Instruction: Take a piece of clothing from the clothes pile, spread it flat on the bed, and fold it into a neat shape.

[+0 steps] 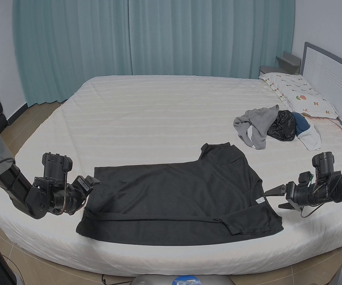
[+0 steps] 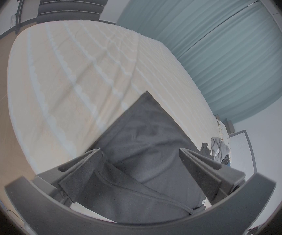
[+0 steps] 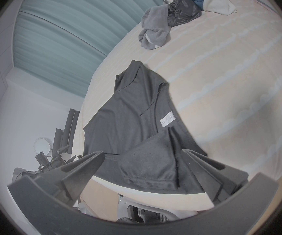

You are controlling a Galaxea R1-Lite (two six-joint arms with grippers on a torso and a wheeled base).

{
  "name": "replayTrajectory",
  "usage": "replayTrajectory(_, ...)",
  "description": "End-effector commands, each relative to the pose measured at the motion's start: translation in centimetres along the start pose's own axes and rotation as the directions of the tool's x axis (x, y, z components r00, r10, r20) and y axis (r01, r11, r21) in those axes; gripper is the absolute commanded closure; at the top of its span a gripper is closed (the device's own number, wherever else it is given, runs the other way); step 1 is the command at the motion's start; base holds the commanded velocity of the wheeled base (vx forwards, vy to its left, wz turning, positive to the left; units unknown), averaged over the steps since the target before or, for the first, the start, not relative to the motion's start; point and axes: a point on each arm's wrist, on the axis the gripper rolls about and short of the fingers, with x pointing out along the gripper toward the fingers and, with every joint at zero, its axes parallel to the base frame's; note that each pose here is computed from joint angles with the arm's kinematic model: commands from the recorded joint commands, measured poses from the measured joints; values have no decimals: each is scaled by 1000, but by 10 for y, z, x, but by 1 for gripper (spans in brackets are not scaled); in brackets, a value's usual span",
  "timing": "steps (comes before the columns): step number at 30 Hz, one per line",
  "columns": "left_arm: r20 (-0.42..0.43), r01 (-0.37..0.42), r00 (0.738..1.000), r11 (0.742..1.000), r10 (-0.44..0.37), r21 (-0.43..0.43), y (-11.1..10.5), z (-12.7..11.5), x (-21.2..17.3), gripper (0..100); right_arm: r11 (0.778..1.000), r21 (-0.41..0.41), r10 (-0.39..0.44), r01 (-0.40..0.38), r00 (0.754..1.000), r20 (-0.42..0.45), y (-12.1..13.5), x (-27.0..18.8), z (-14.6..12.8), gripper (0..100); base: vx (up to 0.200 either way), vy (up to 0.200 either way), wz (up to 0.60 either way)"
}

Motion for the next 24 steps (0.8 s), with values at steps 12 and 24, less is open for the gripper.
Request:
replayTrajectory(12, -48, -88, 994, 988, 94, 128, 9, -16, -4, 0, 1000, -9, -1, 1, 1000, -7, 0, 1, -2, 0, 0, 0, 0)
replayTrajectory(24, -77, -159, 982, 977, 171, 145, 22, -16, 22, 0, 1000, -8, -2, 2, 1000, -12, 0, 1, -3, 0, 0, 0, 0)
